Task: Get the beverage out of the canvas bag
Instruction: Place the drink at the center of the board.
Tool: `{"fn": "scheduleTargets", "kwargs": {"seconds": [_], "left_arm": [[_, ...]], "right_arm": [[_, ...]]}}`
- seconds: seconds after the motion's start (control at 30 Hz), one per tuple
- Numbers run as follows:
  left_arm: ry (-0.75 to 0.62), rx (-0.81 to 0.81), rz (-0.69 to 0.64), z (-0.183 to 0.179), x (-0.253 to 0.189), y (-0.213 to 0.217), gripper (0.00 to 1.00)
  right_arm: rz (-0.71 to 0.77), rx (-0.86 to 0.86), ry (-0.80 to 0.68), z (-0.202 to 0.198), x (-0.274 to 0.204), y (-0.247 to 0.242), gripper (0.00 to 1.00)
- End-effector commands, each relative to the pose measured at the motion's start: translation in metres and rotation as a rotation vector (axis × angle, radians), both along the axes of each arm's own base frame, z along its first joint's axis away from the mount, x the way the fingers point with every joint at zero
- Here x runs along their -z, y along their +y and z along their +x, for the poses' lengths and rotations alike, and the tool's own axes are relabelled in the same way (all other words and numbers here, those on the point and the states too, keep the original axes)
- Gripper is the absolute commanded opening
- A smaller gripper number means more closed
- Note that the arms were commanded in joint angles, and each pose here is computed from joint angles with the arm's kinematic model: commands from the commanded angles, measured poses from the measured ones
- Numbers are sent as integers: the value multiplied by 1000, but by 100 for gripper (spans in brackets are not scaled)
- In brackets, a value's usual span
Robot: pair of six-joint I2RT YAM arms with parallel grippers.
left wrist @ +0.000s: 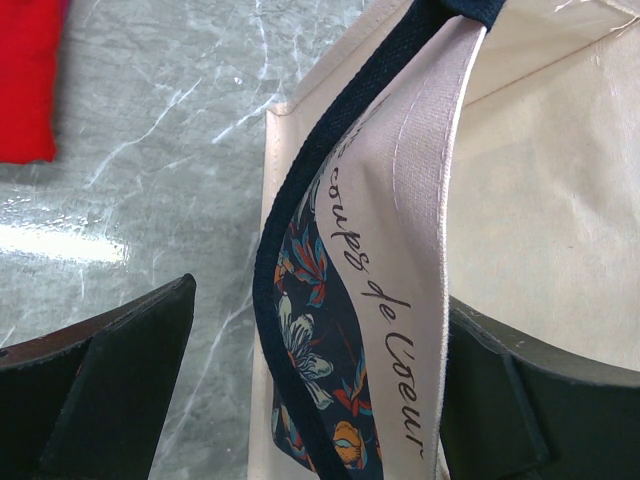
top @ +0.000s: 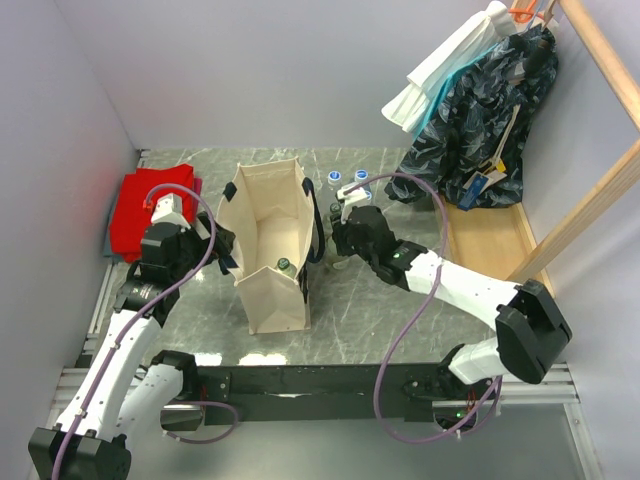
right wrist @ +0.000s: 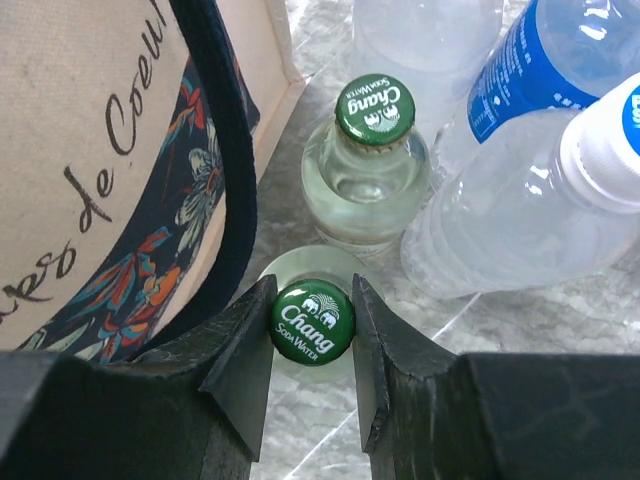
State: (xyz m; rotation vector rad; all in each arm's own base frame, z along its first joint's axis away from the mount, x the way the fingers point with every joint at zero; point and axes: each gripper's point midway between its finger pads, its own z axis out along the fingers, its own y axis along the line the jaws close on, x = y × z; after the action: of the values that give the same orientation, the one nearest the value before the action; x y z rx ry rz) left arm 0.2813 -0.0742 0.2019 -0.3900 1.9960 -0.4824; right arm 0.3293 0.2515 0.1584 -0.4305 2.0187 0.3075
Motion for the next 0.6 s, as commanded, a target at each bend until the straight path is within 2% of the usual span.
{"fn": "scheduleTargets", "kwargs": {"seconds": [0.0, 0.27, 0.3, 0.37, 0.4, 0.47, 0.57], "left_arm": [[-48, 4, 6, 4, -17, 0, 96], [-44, 8, 8, 5, -17, -1, 97], [-42, 8, 9, 4, -16, -1, 96], [-44, 5, 9, 4, -17, 0, 97], [-41, 6, 10, 4, -15, -1, 96], [-44, 4, 8, 4, -16, 0, 96], [-45, 7, 7, 4, -16, -1, 97]], "right_arm": [[148, 26, -194, 28, -71, 19, 0], [95, 20, -171, 30, -69, 24, 1], [86, 20, -167, 30, -68, 23, 10], [85, 11, -160, 29, -68, 25, 15], [84, 12, -161, 28, -70, 24, 23], [82, 7, -160, 27, -69, 25, 30], [84, 13, -164, 27, -73, 23, 51]]}}
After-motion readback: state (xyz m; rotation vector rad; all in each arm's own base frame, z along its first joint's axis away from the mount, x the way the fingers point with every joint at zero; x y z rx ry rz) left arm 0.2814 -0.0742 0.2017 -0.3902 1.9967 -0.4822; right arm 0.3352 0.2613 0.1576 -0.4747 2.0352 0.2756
